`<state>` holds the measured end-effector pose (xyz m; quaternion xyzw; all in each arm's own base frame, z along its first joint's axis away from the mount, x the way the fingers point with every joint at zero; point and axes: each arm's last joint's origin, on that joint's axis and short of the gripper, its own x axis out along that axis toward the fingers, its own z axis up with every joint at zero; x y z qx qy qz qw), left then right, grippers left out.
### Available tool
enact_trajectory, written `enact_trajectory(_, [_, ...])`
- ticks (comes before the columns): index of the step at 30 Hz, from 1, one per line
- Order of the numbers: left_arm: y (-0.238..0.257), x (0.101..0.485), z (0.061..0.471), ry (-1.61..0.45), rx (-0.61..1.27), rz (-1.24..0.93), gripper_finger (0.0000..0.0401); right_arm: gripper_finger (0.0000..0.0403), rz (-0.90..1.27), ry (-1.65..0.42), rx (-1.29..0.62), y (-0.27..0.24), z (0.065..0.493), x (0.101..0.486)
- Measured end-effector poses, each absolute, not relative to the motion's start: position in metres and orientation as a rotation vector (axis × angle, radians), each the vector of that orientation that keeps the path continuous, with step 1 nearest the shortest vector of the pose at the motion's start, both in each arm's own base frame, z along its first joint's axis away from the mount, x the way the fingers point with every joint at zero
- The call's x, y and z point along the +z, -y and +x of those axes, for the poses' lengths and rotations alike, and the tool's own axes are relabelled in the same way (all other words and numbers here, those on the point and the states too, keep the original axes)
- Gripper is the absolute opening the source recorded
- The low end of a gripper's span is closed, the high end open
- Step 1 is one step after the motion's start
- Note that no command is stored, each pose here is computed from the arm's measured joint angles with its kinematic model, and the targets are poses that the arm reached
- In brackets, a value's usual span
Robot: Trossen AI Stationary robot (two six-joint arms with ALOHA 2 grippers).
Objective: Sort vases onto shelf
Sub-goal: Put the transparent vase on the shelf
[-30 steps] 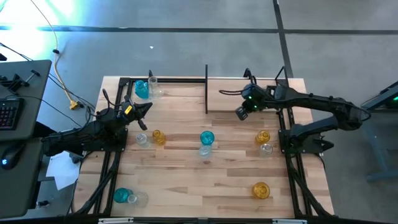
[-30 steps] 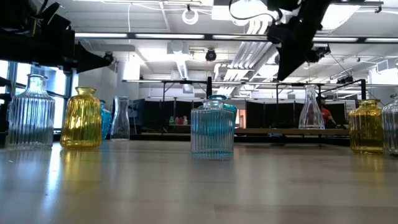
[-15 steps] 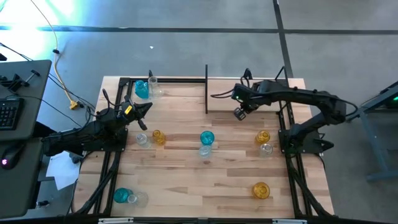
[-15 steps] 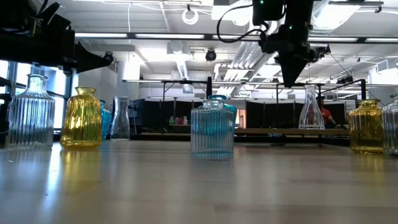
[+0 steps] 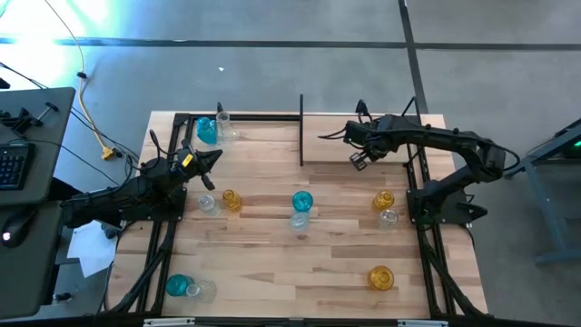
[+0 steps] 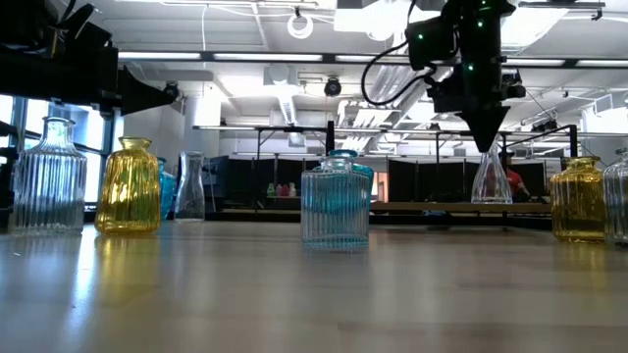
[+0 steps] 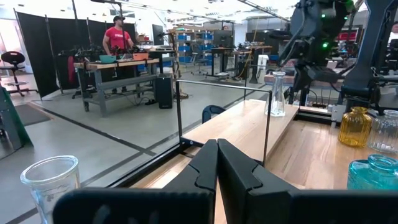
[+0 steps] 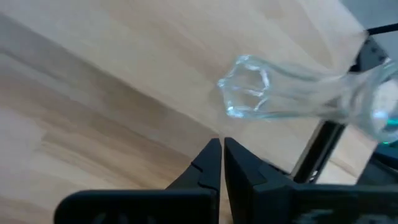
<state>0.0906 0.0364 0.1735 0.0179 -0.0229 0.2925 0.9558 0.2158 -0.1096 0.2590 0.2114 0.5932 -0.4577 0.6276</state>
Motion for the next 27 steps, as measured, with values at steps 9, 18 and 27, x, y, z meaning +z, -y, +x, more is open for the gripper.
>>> enact_trajectory(9, [-0.036, 0.174, 0.091, 0.047, 0.594, 0.037, 0.0001, 0.0000, 0.452, -1.366, -1.116, 0.126, 0.207, 0.260])
enact_trajectory(18, [-0.036, 0.173, 0.091, 0.047, 0.594, 0.037, 0.0001, 0.0000, 0.435, -1.362, -1.153, 0.141, 0.200, 0.260])
enact_trajectory(27, [-0.036, 0.174, 0.091, 0.047, 0.594, 0.036, 0.0001, 0.0000, 0.420, -1.342, -1.193, 0.154, 0.194, 0.261])
